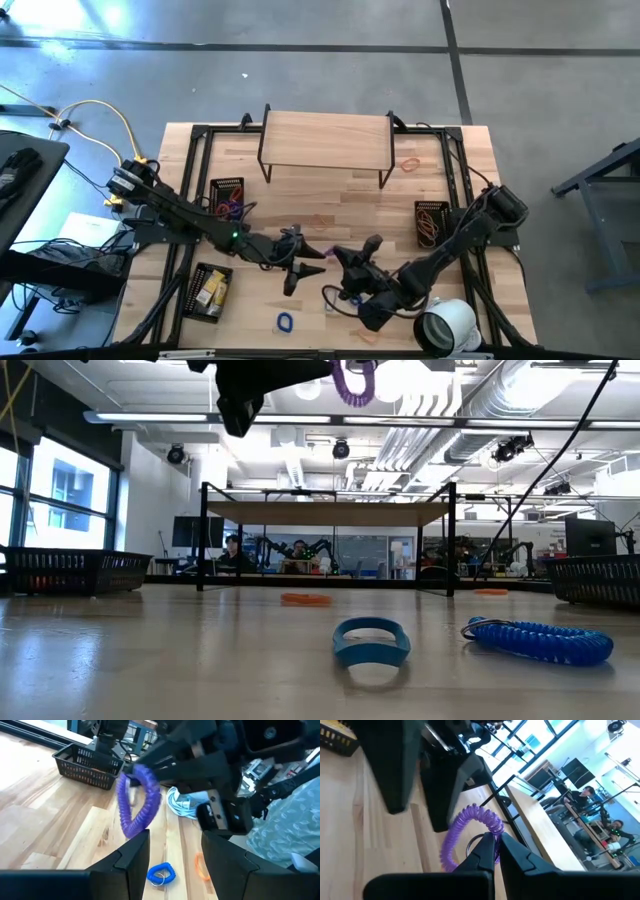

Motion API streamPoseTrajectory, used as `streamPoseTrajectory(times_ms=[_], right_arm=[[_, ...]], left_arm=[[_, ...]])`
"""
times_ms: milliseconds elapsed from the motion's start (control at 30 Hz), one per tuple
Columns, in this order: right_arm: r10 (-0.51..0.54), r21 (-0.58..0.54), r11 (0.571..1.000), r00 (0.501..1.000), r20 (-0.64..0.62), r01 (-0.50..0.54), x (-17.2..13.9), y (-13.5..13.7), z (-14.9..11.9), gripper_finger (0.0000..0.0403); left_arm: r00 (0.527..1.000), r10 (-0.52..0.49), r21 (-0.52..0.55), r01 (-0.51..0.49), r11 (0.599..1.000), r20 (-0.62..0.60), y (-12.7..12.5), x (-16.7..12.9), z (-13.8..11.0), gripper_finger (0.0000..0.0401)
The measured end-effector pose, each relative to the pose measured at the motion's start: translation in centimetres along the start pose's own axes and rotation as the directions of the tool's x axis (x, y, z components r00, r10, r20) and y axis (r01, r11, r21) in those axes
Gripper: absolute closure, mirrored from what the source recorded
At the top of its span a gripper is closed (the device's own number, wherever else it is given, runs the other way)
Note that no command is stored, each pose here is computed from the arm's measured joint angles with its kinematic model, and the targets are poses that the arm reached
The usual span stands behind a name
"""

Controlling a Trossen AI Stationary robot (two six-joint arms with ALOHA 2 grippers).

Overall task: Pick & Place Office Desk Supplies
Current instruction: Put the violet spring keychain into the top left black bin

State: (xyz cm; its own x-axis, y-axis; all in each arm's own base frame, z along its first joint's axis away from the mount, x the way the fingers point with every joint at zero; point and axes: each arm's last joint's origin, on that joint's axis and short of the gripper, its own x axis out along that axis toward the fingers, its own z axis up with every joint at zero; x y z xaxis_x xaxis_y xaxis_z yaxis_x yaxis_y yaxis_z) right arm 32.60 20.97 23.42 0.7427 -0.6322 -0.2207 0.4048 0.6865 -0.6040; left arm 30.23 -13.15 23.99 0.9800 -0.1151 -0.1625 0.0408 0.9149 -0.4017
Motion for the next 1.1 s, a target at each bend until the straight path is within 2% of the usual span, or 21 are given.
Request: streamPoseTrajectory(times_ms=[467, 1100], right_arm=[[0.07, 0.017, 0.997, 0.998, 0.006, -0.07, -0.7, 0.4, 0.0, 0.0399], [0.108, 0.086, 0.991, 0.993, -0.043, -0.104, 2.8, -0.7, 0.2, 0.0399]], left_arm=[[1.0, -0.007, 0.028, 0.008, 1.0, -0.004, 0.1, 0.0, 0.0, 0.0233], [0.999, 0.028, 0.051, -0.029, 0.998, 0.02, 0.9, 0.3, 0.5, 0.0234]])
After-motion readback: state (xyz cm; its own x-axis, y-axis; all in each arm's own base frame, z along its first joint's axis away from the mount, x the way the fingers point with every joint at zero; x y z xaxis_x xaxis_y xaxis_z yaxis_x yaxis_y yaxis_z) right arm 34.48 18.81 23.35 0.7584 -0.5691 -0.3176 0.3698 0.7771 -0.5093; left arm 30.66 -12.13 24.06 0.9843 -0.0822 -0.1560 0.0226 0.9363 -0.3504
